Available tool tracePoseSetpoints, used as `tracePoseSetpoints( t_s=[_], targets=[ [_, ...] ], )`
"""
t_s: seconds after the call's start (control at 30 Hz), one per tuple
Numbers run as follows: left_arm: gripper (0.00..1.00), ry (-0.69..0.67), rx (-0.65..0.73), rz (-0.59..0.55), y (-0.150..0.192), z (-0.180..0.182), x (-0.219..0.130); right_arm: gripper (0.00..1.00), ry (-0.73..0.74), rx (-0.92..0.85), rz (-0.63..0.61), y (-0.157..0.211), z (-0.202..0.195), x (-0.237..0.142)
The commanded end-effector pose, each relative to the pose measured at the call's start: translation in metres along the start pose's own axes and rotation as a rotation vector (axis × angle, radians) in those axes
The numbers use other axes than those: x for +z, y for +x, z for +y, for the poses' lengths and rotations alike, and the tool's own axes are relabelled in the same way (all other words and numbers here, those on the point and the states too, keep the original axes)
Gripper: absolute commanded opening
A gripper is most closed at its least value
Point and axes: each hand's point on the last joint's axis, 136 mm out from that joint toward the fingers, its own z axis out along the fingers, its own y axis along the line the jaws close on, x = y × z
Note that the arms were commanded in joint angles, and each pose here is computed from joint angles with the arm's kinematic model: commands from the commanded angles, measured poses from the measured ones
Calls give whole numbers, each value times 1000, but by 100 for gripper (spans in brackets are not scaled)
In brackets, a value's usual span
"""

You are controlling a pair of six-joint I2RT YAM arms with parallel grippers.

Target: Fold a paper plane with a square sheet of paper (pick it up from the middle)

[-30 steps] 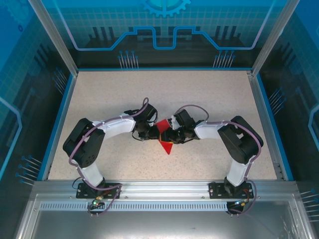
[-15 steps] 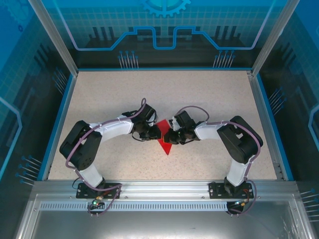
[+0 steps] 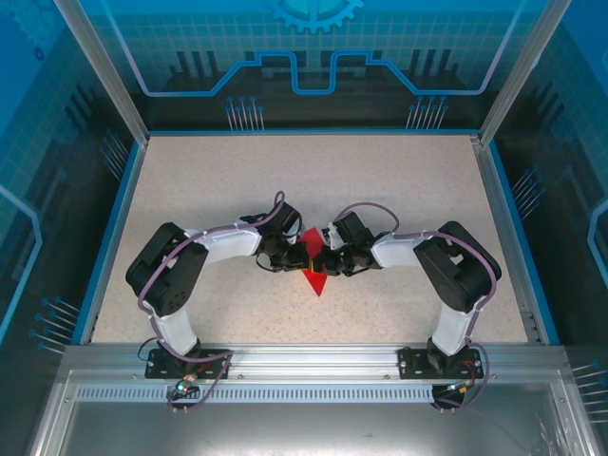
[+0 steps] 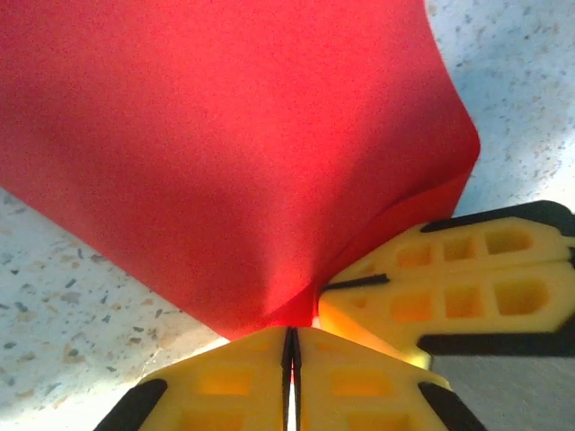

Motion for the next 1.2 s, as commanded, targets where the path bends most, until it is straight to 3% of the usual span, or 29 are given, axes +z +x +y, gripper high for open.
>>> tracePoseSetpoints(
  t_s=[0.0,0.43,0.97,1.17],
  targets=[
    [11,15,8,23,0,-4,6,0,68,43,71,23,-28,7],
    [12,-59,25,24,0,9,6,0,62,38,71,22,-27,6],
    [34,19,-1,-50,-8,-13,-18,0,66,29,75,24,-29,5],
    [30,24,-15,-25,-4,-10,-9,0,63,27,71,23,-28,3]
  ],
)
